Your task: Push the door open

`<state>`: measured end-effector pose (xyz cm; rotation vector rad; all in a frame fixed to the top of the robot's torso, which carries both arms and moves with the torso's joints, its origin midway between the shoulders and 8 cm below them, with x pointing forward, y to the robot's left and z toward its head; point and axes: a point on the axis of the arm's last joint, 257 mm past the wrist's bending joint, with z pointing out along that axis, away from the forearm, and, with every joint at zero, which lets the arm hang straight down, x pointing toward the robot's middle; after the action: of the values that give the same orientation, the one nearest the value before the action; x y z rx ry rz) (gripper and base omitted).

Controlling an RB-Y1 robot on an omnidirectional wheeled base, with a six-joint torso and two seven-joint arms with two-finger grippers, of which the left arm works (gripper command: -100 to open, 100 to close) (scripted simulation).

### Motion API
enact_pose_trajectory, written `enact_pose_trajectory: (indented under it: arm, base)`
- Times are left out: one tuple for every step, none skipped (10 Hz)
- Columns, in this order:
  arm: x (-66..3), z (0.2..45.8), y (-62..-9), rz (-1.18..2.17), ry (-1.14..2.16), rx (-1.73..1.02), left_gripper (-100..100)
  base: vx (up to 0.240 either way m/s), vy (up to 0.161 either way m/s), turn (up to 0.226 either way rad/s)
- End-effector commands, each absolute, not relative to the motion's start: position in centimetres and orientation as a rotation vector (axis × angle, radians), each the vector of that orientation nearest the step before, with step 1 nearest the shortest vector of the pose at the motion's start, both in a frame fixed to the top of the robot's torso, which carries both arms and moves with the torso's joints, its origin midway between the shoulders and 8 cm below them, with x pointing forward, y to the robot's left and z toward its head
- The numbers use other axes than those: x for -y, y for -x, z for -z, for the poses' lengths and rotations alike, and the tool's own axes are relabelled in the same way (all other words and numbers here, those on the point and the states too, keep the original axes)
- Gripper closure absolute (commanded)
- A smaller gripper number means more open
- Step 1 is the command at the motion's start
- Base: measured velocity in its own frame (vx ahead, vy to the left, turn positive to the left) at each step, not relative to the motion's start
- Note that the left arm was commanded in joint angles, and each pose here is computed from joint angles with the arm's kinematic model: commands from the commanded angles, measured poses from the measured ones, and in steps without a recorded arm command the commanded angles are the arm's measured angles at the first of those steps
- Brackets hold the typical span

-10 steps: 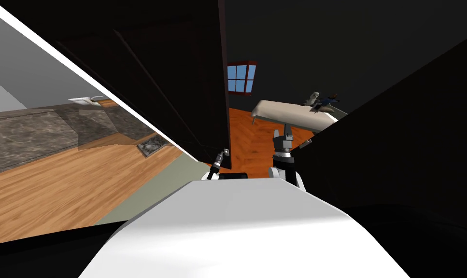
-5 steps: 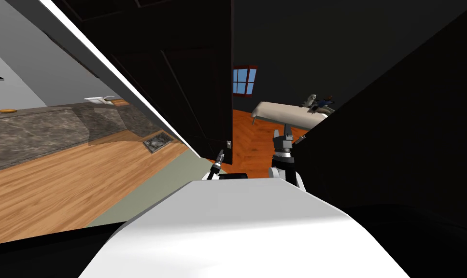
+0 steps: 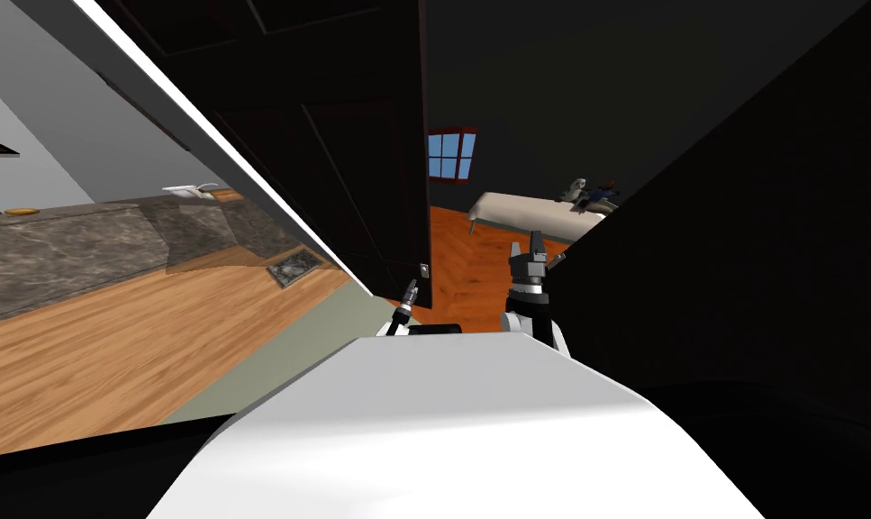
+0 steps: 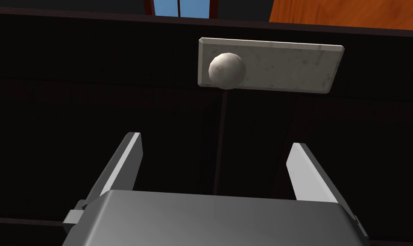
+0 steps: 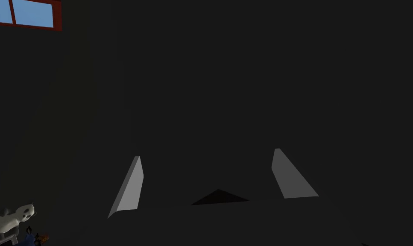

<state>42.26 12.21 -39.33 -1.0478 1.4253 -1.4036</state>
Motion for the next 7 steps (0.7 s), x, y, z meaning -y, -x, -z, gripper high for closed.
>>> enact_pose_trajectory:
  arm:
    - [-12.39,39.32,-42.31,1.401,1.046,-1.423,-100]
    - [-12.49,39.32,-42.35,1.4,1.046,-1.42,-100]
    - [-12.54,39.3,-42.38,1.399,1.047,-1.417,-100]
    - [-12.54,39.28,-42.41,1.399,1.048,-1.413,-100]
    - [-12.5,39.24,-42.44,1.4,1.05,-1.409,-100]
    - [-12.39,39.19,-42.48,1.402,1.053,-1.404,-100]
    - [-12.29,39.15,-42.5,1.404,1.055,-1.4,-100]
  base:
    - [0.178,-0.068,-0.011]
    - [0.167,-0.045,-0.017]
    - [0.189,-0.033,-0.028]
    - [0.218,-0.053,-0.03]
    - [0.213,-0.052,-0.023]
    - [0.175,-0.069,-0.024]
    - [0.169,-0.069,-0.009]
